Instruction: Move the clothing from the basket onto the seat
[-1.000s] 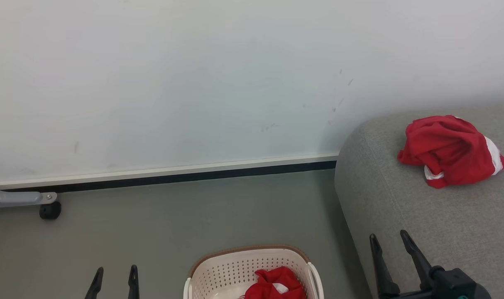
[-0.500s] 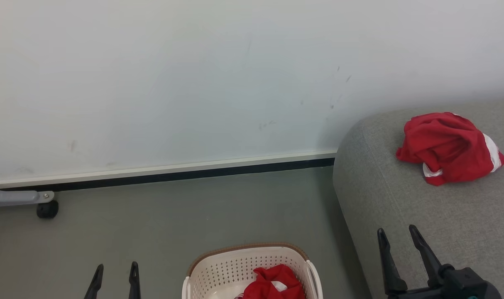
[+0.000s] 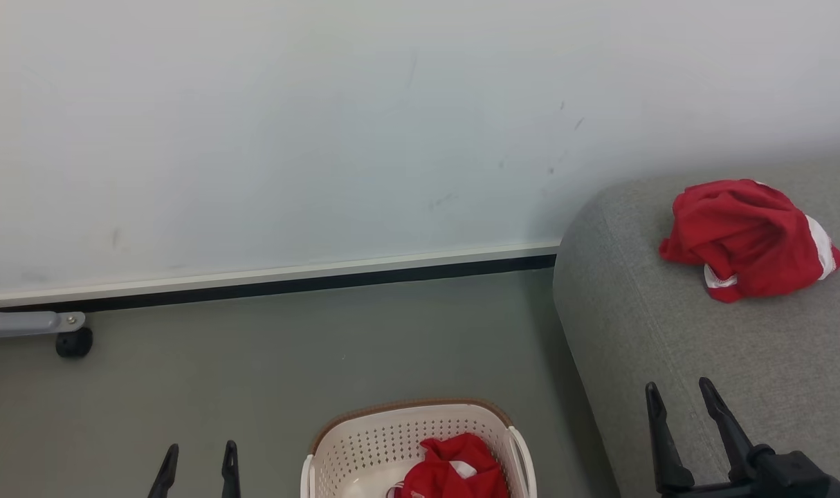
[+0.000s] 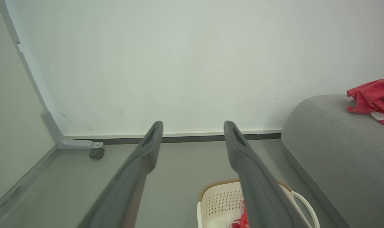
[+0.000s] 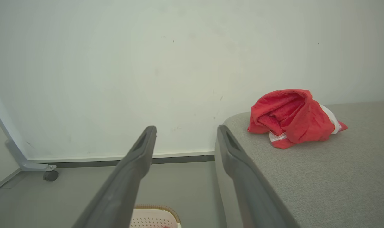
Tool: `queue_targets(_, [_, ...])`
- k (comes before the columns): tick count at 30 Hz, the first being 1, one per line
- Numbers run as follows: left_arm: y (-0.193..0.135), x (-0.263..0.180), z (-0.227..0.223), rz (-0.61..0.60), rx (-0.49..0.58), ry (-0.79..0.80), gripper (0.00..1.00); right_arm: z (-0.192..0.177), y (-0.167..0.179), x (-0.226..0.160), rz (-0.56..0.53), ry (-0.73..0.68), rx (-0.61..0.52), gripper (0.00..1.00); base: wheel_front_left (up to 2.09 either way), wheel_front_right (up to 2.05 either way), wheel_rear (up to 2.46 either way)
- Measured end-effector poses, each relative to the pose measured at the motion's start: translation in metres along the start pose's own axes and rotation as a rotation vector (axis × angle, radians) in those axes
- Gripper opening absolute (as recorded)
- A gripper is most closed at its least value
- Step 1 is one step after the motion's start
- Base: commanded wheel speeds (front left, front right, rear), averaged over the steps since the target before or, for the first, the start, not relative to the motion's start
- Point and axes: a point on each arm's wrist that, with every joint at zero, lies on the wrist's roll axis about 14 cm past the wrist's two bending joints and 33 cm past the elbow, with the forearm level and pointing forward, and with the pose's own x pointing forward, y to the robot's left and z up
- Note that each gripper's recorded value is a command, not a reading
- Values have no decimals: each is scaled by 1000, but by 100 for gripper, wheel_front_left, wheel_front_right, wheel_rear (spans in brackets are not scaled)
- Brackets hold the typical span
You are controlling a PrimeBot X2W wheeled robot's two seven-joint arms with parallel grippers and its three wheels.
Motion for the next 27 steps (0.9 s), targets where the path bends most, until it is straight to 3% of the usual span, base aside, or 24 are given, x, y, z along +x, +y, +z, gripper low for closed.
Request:
queue_targets(10, [-25, 6, -19, -79, 1, 64, 100, 2, -14, 8, -31, -3, -8, 100, 0, 0, 0])
queue_targets(27, [-120, 72, -71, -361, 9, 228, 100, 13, -40, 62, -68, -59, -64, 100, 0, 0, 0])
